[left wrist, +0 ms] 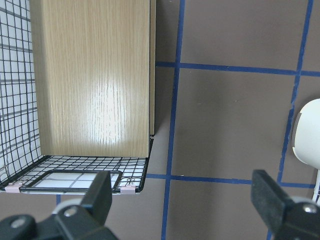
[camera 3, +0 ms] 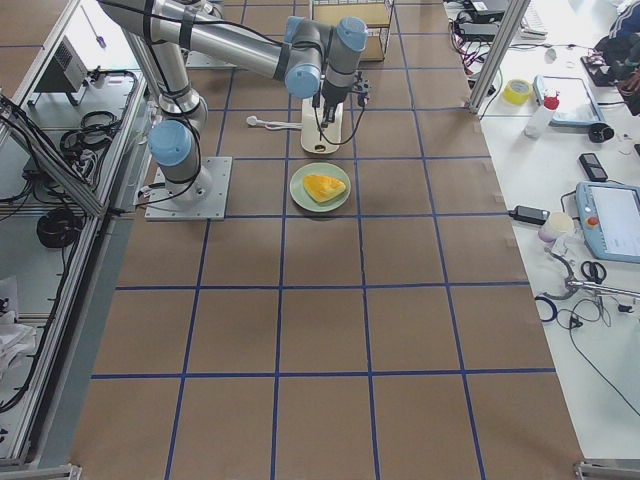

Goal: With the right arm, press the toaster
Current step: 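Position the right gripper above the toaster lever beside the plate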

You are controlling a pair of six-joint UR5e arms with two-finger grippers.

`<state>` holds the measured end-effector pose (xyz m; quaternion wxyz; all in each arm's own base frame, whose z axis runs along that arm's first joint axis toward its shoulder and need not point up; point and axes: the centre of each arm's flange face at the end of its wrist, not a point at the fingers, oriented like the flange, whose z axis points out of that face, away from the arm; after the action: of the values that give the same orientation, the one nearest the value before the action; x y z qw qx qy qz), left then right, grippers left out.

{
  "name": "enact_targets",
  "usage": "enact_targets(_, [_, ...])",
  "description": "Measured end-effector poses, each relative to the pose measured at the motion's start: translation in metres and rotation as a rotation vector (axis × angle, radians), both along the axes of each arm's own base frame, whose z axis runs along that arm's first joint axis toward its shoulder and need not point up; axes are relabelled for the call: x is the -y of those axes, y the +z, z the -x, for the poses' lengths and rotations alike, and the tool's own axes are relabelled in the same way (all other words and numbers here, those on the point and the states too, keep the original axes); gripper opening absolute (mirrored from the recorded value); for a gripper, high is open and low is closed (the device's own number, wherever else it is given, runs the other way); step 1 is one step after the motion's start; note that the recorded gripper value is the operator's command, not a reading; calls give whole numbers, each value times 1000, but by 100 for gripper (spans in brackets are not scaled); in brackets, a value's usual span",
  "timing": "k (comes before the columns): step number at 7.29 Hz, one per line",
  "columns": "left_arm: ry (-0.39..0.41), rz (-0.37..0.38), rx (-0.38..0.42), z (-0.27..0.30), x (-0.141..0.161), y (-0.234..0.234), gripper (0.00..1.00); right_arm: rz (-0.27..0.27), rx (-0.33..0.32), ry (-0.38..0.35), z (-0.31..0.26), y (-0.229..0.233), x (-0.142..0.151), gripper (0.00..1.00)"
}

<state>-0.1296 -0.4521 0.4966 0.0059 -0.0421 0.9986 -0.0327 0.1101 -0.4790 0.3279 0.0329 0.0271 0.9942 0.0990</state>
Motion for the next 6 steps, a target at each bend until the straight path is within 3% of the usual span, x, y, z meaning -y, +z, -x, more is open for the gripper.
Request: enact_targets(6, [0, 0, 0, 0, 0, 0, 100, -10, 8, -9, 5, -17, -2, 0])
